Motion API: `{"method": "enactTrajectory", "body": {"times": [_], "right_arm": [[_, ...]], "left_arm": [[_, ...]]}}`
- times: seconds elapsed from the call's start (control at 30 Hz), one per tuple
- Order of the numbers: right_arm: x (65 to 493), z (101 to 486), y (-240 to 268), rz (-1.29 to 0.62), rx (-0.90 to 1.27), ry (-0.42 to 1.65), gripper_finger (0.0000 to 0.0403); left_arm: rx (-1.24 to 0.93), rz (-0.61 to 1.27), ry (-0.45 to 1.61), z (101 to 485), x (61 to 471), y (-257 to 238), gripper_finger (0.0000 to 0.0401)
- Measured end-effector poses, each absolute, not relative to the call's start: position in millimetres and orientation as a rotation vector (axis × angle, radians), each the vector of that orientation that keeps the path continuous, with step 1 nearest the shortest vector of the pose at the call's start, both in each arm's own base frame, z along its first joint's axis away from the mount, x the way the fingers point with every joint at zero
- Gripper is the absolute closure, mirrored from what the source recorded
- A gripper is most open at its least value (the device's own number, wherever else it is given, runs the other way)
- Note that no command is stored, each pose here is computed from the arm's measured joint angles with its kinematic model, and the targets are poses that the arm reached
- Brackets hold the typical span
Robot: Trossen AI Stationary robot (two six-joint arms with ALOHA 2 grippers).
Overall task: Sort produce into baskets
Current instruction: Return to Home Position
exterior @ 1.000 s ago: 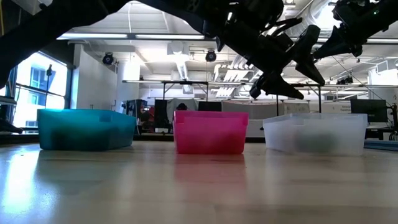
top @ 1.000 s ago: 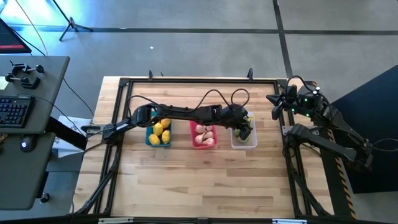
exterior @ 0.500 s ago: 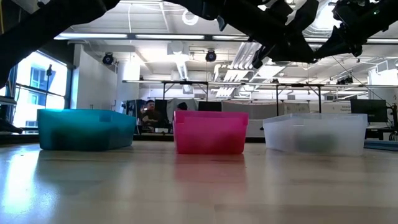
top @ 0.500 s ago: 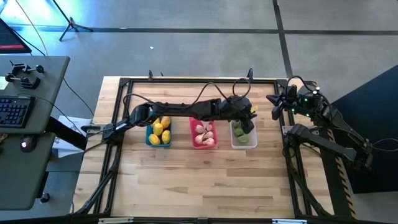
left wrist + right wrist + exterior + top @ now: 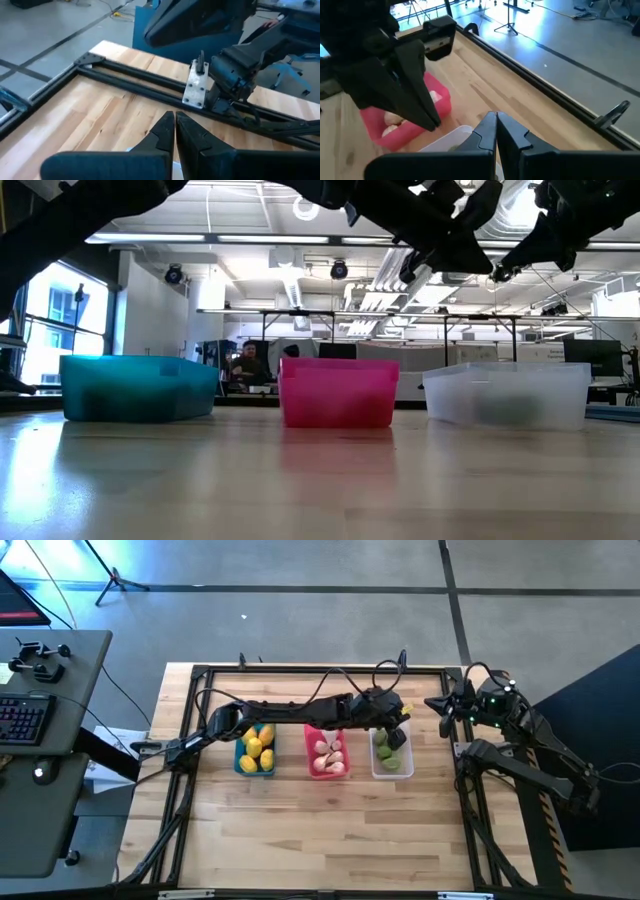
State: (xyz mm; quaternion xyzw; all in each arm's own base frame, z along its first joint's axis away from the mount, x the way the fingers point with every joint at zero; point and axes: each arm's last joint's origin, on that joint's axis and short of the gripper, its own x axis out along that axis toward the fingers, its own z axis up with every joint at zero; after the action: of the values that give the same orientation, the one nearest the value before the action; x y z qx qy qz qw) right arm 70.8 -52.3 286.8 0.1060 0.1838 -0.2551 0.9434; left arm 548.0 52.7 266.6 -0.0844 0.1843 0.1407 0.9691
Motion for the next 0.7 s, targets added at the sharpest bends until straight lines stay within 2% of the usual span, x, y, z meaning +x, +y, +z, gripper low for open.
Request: {"method": "enactTrajectory", "body": {"times": [0.2, 0.5, 0.7], "right_arm": [[70.7, 286.9, -52.3, -0.517, 0.199, 0.377, 0.0402], [68.0, 288.7, -49.9, -0.529, 0.263, 0.334, 0.0403], [65.9, 283.6, -46.2, -0.510, 0.290, 0.329, 0.0403]], "left_arm": [[-0.164, 0.268, 0.361, 263.8, 547.3, 63.9, 0.0400], [-0.320, 0.089, 0.195, 224.7, 542.6, 73.2, 0.0401], [-0.257, 0.081, 0.130, 255.7, 505.6, 69.5, 0.0401]]}}
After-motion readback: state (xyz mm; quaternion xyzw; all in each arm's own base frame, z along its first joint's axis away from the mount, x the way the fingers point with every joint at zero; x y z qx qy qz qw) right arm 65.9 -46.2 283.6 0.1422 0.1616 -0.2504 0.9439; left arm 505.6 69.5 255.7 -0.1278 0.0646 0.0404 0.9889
